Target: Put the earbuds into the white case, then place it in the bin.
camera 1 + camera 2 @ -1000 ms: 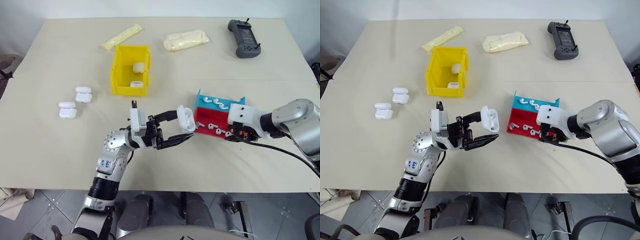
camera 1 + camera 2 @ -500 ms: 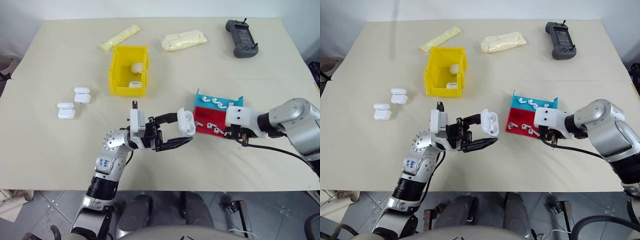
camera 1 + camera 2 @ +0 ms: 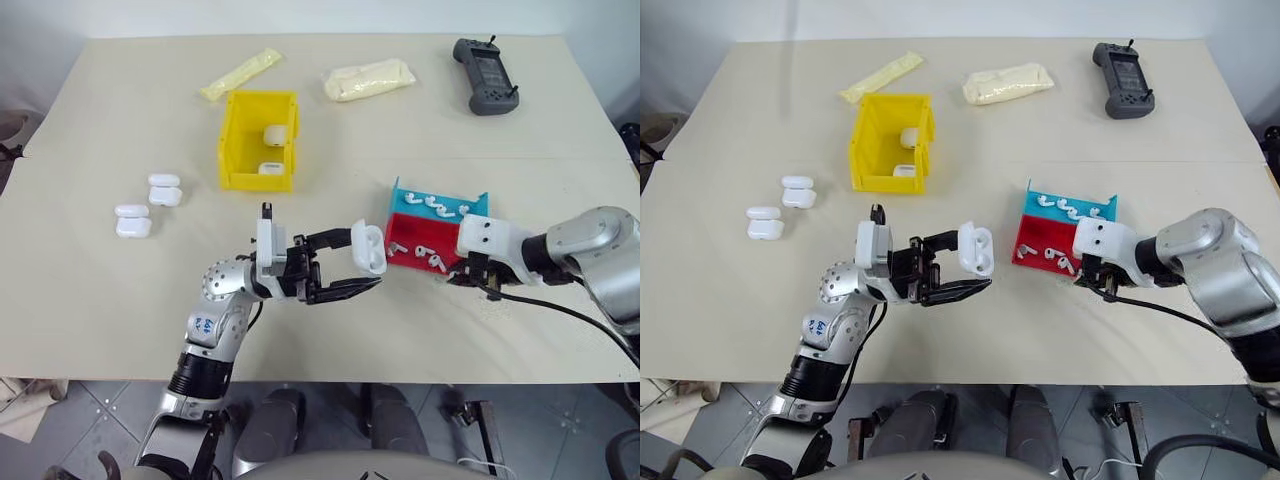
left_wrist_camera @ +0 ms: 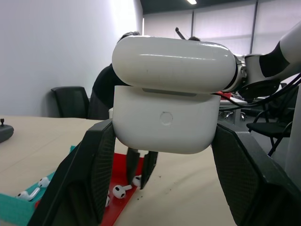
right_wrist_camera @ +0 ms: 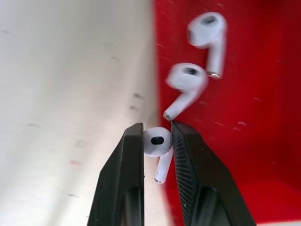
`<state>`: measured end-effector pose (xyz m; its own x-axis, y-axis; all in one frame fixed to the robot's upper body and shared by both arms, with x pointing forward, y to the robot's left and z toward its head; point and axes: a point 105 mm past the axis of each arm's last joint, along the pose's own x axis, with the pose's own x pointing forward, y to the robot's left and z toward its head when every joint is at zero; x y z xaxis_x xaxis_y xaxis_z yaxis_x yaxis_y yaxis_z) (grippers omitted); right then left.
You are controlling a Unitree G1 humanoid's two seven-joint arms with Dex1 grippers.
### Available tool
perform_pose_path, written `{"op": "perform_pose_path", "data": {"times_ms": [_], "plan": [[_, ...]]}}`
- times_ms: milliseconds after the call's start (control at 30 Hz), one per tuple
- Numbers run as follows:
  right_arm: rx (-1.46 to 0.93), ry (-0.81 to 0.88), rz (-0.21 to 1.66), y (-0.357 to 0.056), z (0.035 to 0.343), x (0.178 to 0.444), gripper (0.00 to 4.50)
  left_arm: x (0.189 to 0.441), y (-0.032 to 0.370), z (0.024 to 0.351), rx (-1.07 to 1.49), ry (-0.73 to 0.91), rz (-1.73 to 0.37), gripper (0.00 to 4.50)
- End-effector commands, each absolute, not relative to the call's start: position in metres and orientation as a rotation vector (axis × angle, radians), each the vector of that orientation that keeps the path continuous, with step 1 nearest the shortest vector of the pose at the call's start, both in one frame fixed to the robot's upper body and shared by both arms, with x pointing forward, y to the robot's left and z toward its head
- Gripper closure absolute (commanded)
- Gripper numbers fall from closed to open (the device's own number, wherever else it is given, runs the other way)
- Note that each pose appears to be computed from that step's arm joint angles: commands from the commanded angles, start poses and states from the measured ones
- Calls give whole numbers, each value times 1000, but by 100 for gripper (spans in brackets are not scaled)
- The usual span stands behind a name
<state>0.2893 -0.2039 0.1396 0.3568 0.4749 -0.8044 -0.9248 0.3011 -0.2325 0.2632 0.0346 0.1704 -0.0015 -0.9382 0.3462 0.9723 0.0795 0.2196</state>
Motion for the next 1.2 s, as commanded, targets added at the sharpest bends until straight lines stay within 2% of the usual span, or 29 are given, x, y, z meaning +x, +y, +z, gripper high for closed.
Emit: {"op": "perform_pose_path", "data": {"times_ms": [33,200,400,533,833,1200], "plan": [[-749,560,1043,-197,176,274,401,262,41,179,-90,-495,-1535,176],[-679,406,1027,-195,188,264,401,263,43,180,-86,-478,-1574,176],[-305,-35,1122,-159,214,253,401,264,40,181,-93,-458,-1602,176],[-84,-321,1083,-148,241,252,401,262,40,186,-101,-473,-1609,176],[166,-459,1141,-112,253,251,401,261,43,188,-98,-451,-1612,176],[194,-445,1246,-88,247,238,401,258,42,185,-111,-441,-1596,176]]}}
